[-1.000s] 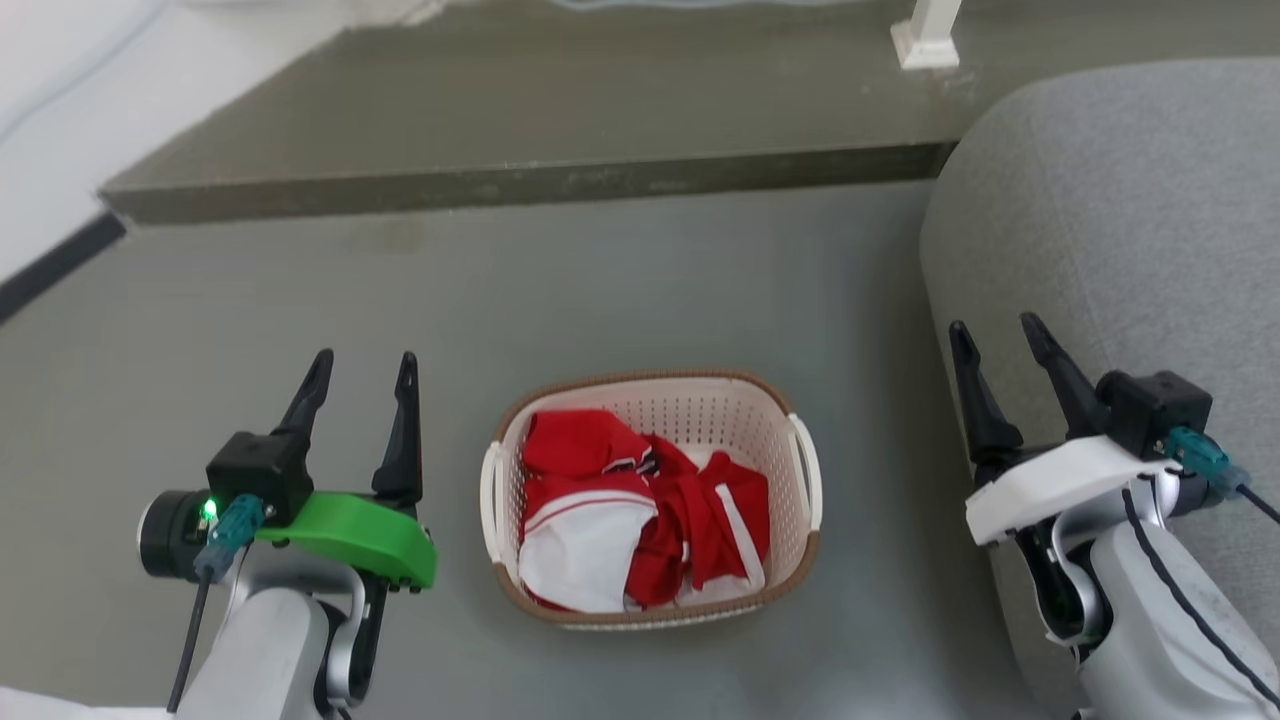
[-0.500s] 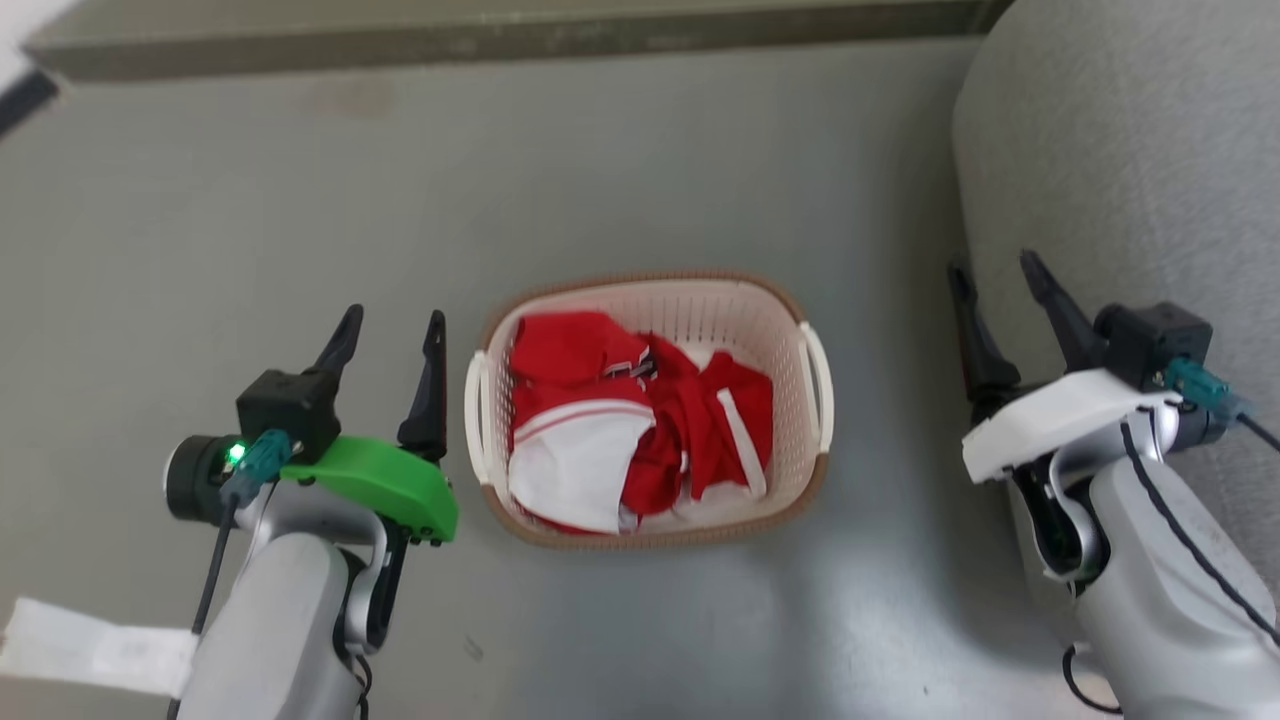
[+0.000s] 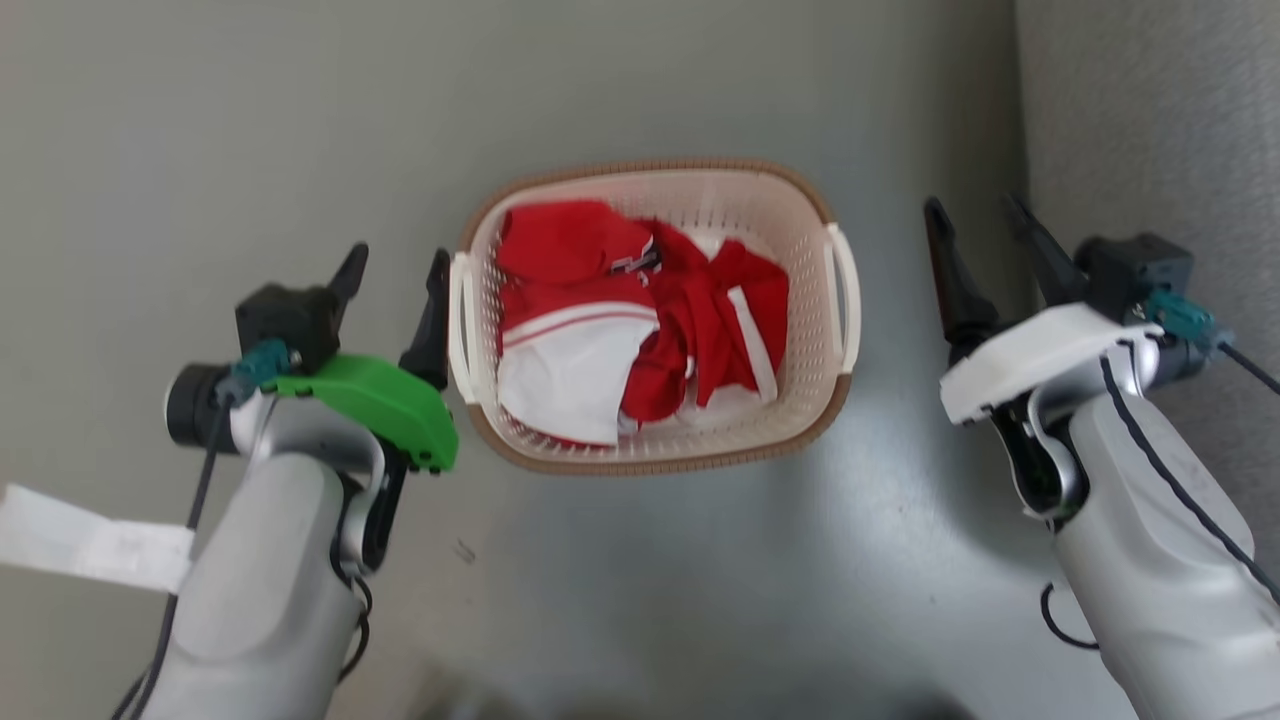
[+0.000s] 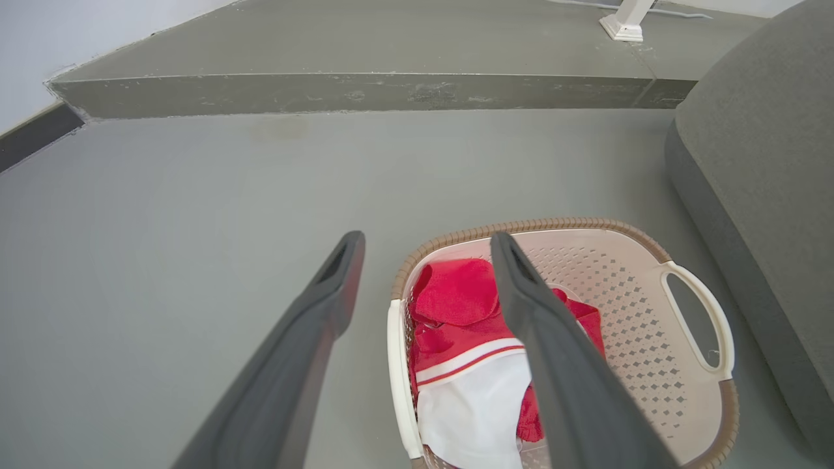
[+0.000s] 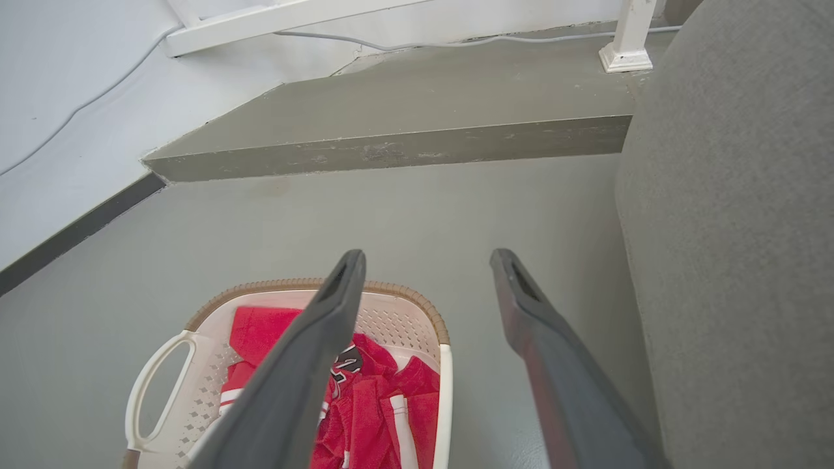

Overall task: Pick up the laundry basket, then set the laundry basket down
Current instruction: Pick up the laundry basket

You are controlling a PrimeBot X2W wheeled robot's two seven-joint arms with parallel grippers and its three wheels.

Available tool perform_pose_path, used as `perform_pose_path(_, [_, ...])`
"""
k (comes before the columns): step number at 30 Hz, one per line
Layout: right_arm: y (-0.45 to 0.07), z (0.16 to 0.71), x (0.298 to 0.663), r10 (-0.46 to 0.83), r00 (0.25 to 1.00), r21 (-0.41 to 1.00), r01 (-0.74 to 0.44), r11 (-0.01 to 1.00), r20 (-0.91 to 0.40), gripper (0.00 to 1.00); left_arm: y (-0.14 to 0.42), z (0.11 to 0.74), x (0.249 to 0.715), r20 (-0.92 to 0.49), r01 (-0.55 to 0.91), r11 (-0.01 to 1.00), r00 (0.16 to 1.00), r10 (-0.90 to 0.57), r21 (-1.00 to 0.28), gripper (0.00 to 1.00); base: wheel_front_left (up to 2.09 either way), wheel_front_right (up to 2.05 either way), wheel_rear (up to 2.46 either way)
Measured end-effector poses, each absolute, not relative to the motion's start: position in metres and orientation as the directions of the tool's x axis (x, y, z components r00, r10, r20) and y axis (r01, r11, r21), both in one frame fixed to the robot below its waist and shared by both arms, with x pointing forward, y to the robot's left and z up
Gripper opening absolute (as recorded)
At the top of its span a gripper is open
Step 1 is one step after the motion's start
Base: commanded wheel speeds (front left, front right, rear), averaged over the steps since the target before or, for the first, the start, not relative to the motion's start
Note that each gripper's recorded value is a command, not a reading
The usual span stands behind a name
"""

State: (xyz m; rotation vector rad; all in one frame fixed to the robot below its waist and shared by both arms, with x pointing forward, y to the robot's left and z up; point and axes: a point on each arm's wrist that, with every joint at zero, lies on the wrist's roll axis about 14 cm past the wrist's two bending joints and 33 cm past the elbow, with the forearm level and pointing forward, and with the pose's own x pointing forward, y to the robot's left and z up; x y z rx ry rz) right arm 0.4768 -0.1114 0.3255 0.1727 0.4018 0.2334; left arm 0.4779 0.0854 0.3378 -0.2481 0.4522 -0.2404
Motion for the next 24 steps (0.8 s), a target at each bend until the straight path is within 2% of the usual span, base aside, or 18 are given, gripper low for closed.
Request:
perform_pose_path(14, [-0.103,0.26,0.494,0.283,0.841,0.225,-0.197,0.954,-0.462,1.0,0.082,0.266,0.497,-0.511,0.178,0.934,0.797,-0.321,-0.309,1.0,0.0,0.0,0.0])
perform_pose_path(24, [-0.088,0.214,0.492,0.323,0.78,0.243,-0.224,0.944,-0.536,1.0,0.082,0.21,0.489,-0.619,0.166,0.928,0.704,-0.348,-0.333,1.0,0.0,0.0,0.0])
